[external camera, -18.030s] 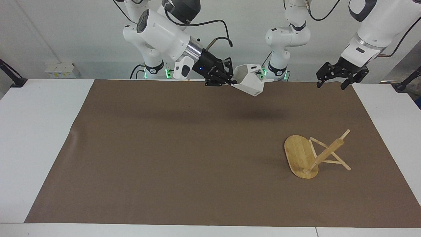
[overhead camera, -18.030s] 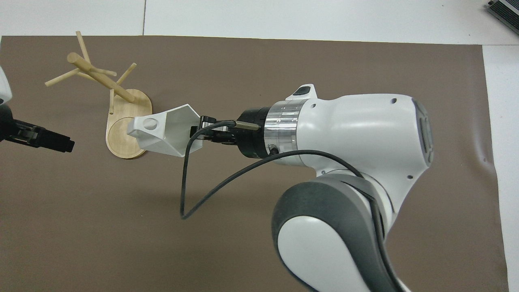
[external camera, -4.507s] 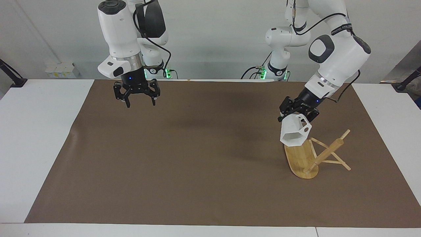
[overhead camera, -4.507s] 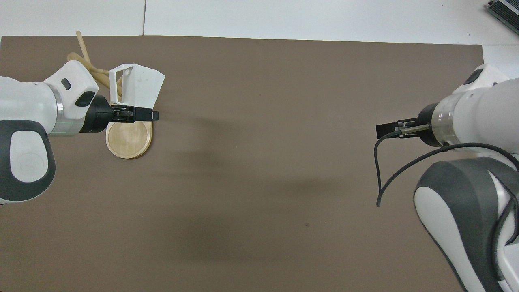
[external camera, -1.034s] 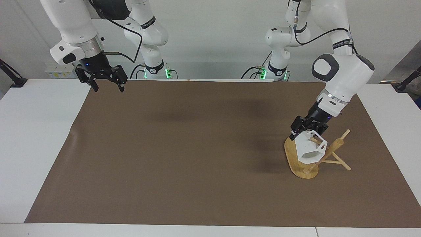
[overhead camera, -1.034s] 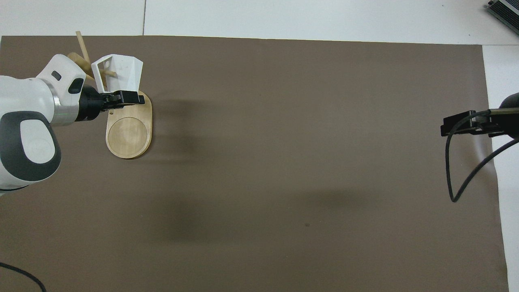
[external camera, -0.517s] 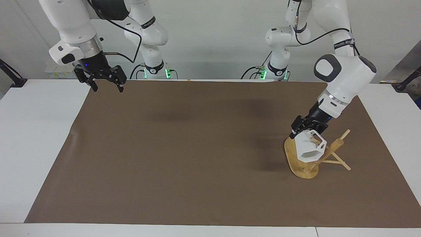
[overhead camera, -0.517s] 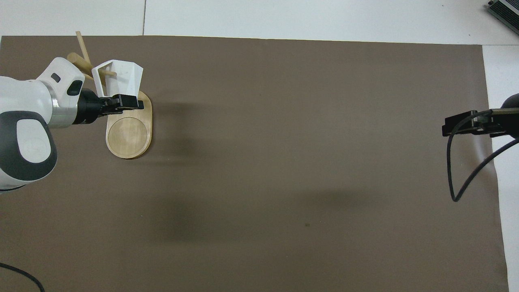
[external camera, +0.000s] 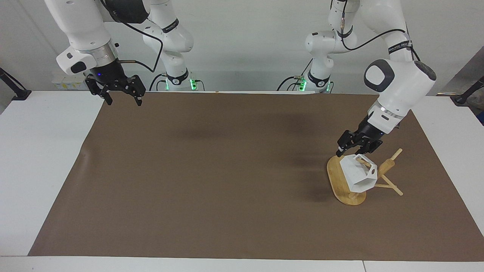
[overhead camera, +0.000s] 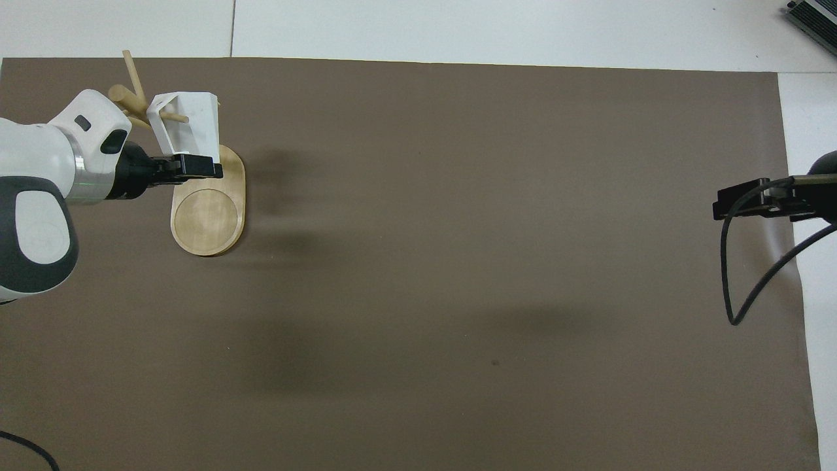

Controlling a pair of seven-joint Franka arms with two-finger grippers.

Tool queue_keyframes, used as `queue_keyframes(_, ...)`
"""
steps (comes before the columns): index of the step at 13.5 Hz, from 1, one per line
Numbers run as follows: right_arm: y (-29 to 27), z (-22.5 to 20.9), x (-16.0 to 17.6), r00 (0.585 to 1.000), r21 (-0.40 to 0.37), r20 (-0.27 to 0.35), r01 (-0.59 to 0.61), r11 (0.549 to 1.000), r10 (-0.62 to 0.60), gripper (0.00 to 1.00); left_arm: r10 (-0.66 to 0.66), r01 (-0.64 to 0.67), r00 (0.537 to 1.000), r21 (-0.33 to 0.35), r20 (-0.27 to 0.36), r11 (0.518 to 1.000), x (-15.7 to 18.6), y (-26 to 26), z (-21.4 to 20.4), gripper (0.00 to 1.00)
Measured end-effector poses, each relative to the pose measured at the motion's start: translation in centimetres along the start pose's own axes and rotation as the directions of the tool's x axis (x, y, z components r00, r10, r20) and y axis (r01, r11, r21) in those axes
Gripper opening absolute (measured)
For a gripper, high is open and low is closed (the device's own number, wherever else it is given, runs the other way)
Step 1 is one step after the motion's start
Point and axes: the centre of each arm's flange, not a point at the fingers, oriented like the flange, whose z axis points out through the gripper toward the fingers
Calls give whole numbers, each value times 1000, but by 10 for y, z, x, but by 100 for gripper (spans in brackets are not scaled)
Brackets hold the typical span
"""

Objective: Hang cup on rack
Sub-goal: 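Open the left gripper and draw it back from the cup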

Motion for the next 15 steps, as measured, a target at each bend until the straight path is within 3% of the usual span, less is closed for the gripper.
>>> queue_keyframes(1, 0, 0, 0, 1000, 0, 0, 0, 1000, 0, 100, 19, -19, 1000, 18, 3, 1000, 1, 2, -6, 99)
queue_keyframes(2, 0, 0, 0, 1000, 0, 0, 0, 1000, 0, 100, 39, -39, 999, 40, 6, 998, 1, 3, -11, 100)
queue_keyframes(9, 0, 0, 0, 1000, 0, 0, 0, 1000, 0, 100, 34, -37, 999, 86, 41, 996, -12, 10, -56, 100)
queue_keyframes(15, 0, 0, 0, 1000, 0, 0, 0, 1000, 0, 100, 97, -126, 986, 224, 137, 966, -36, 17, -100, 100)
